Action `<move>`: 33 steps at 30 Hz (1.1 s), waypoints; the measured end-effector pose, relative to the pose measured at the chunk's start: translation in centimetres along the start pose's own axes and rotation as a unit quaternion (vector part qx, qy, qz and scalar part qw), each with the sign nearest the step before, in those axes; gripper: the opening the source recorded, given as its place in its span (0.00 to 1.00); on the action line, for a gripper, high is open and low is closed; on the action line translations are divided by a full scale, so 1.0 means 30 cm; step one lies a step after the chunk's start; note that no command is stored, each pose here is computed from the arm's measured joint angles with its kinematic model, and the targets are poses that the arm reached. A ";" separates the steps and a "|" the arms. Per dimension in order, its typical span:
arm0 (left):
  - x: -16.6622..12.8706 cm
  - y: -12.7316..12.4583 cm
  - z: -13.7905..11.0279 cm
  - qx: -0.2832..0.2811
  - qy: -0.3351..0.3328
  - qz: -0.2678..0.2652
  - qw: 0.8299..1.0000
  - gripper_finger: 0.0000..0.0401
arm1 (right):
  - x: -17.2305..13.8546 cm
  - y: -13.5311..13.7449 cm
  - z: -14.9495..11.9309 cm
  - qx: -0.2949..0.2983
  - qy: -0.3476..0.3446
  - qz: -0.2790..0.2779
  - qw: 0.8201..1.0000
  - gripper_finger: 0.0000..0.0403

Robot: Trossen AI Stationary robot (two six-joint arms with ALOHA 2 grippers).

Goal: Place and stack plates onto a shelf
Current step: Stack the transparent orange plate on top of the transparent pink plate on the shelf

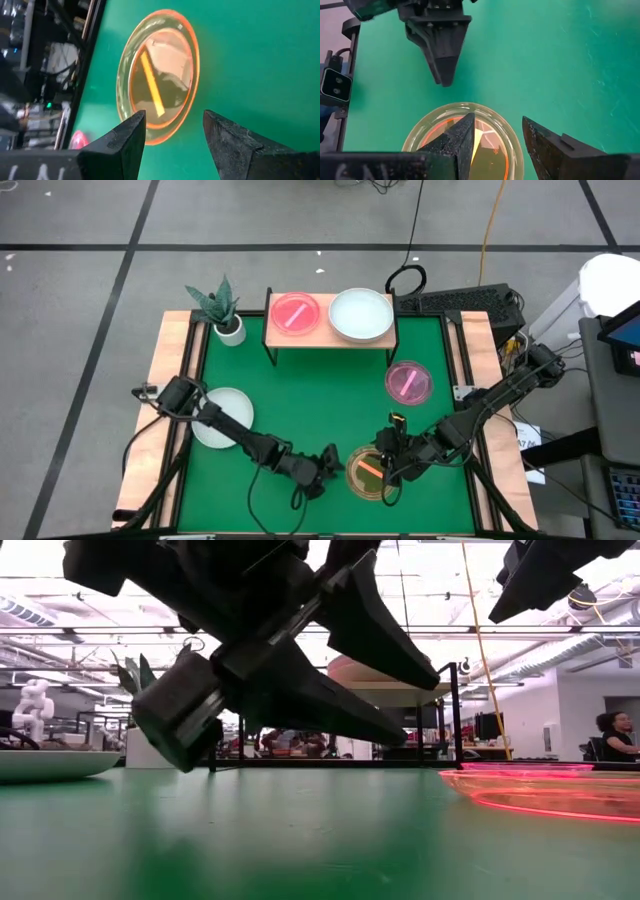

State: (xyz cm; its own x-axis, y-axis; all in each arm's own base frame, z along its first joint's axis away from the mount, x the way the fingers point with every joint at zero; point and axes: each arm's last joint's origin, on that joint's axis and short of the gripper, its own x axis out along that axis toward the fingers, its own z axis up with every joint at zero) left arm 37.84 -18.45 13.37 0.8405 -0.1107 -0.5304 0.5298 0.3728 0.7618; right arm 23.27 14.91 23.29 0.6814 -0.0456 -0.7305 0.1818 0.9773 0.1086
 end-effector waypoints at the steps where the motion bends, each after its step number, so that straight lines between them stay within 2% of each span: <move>1: 0.002 0.004 -0.005 0.001 -0.006 -0.005 1.000 0.50 | 0.000 -0.001 -0.001 -0.001 0.002 -0.001 1.000 0.36; 6: 0.053 -0.020 -0.041 0.032 -0.012 -0.012 0.999 0.50 | 0.000 -0.003 -0.003 -0.003 0.005 -0.005 1.000 0.36; 14: 0.091 0.003 -0.041 0.064 -0.001 0.003 0.998 0.50 | 0.000 -0.007 -0.009 0.003 0.014 -0.012 1.000 0.36; 17: 0.099 0.017 -0.047 0.084 0.003 -0.025 0.996 0.49 | 0.000 -0.008 -0.009 0.003 0.015 -0.013 1.000 0.36; 22: 0.102 0.039 -0.040 0.102 0.031 -0.085 0.991 0.41 | 0.000 -0.007 -0.009 0.004 0.015 -0.012 1.000 0.36; 29: 0.098 0.079 0.002 0.149 0.017 -0.083 0.985 0.37 | 0.000 -0.008 -0.009 0.004 0.015 -0.011 1.000 0.36; 33: 0.120 0.053 -0.020 0.166 0.020 -0.104 0.981 0.37 | 0.000 -0.008 -0.009 0.005 0.015 -0.011 1.000 0.36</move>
State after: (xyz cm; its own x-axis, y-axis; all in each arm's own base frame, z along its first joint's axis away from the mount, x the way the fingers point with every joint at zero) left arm 41.63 -17.69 12.45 0.7094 -0.1133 -0.6957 0.7021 0.0259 0.7116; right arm 23.03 14.75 23.08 0.6552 -0.0606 -0.7530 0.2030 0.9742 0.0983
